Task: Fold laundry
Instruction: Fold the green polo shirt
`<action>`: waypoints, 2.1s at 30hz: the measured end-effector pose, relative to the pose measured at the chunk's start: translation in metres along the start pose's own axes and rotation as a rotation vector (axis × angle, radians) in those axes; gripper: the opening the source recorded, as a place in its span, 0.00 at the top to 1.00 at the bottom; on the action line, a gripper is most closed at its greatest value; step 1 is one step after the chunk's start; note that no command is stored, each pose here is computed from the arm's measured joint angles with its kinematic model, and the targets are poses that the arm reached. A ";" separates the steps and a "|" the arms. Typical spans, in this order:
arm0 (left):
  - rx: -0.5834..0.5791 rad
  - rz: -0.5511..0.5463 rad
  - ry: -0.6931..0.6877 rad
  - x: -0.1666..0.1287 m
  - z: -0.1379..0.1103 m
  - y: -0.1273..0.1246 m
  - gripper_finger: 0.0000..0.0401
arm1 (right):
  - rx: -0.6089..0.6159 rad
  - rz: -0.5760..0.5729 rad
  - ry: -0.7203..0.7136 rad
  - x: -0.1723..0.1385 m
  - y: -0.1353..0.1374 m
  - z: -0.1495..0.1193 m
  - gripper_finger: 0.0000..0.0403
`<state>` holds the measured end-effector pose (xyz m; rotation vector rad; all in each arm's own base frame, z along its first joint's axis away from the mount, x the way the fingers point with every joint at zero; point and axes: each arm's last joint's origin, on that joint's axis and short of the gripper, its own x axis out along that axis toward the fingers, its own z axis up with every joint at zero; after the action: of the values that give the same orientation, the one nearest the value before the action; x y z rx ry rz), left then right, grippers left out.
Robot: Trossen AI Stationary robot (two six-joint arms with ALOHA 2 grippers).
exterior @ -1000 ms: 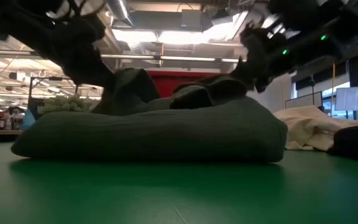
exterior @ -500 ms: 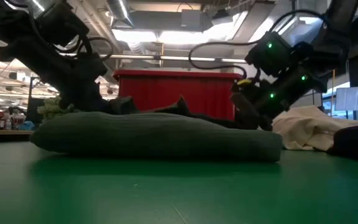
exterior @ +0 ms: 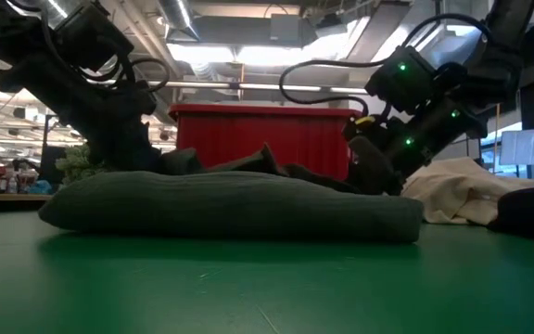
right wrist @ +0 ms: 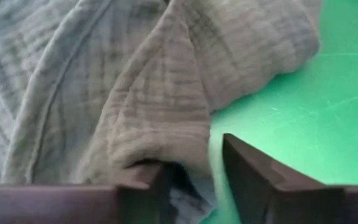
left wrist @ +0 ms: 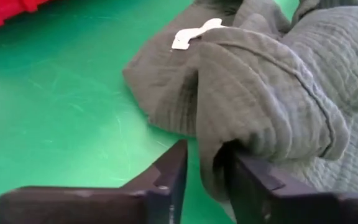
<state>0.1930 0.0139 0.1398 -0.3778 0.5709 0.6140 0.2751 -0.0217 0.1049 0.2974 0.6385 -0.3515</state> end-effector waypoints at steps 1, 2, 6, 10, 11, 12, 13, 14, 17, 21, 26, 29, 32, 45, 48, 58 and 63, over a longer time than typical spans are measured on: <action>0.000 -0.006 0.004 0.000 0.000 0.000 0.73 | -0.002 0.001 -0.002 0.000 0.000 0.000 0.60; 0.000 -0.008 0.005 0.000 0.000 0.000 0.71 | -0.001 0.001 -0.003 0.000 0.000 0.000 0.57; 0.000 -0.010 0.006 0.000 0.000 0.000 0.65 | -0.004 0.001 -0.003 0.000 0.000 0.000 0.44; 0.002 -0.007 0.004 0.000 0.000 0.000 0.63 | -0.004 0.000 -0.001 0.000 0.000 0.000 0.37; 0.002 -0.007 0.004 0.000 0.000 0.000 0.63 | -0.004 0.000 0.000 0.000 0.000 0.000 0.36; 0.002 -0.006 0.004 0.000 0.000 0.000 0.63 | -0.004 0.000 0.001 0.000 0.000 0.000 0.36; 0.002 -0.006 0.003 0.000 0.000 0.000 0.63 | -0.005 -0.002 0.004 0.000 0.000 0.000 0.35; 0.002 -0.006 0.003 0.000 0.000 0.000 0.63 | -0.006 -0.003 0.008 0.000 0.000 -0.001 0.35; 0.009 -0.035 0.006 -0.002 0.001 -0.001 0.63 | -0.007 0.016 0.019 0.000 0.000 -0.001 0.35; 0.038 -0.130 0.008 -0.009 0.011 -0.006 0.63 | -0.004 0.103 0.030 -0.005 0.003 0.002 0.35; 0.125 -0.148 -0.048 -0.022 0.030 -0.011 0.63 | -0.048 0.116 0.010 -0.021 0.005 0.013 0.35; 0.162 -0.120 -0.060 -0.027 0.039 -0.012 0.63 | -0.076 0.080 0.001 -0.032 0.003 0.018 0.35; 0.178 -0.105 -0.038 -0.030 0.042 -0.013 0.63 | -0.096 0.040 0.006 -0.042 0.001 0.021 0.35; 0.384 -0.242 -0.017 -0.044 0.036 -0.041 0.63 | -0.069 -0.085 -0.052 -0.062 -0.004 0.030 0.35; 0.456 -0.243 -0.003 -0.044 0.025 -0.051 0.63 | -0.063 -0.086 -0.084 -0.064 -0.003 0.033 0.35; 0.542 -0.290 -0.029 -0.044 0.013 -0.069 0.63 | -0.077 -0.109 -0.120 -0.064 -0.003 0.036 0.35; 0.523 -0.302 -0.052 -0.044 0.015 -0.070 0.63 | -0.077 -0.108 -0.120 -0.064 -0.003 0.036 0.35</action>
<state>0.2135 -0.0510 0.1895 0.0480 0.5877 0.1691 0.2450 -0.0238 0.1722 0.1668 0.5498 -0.4443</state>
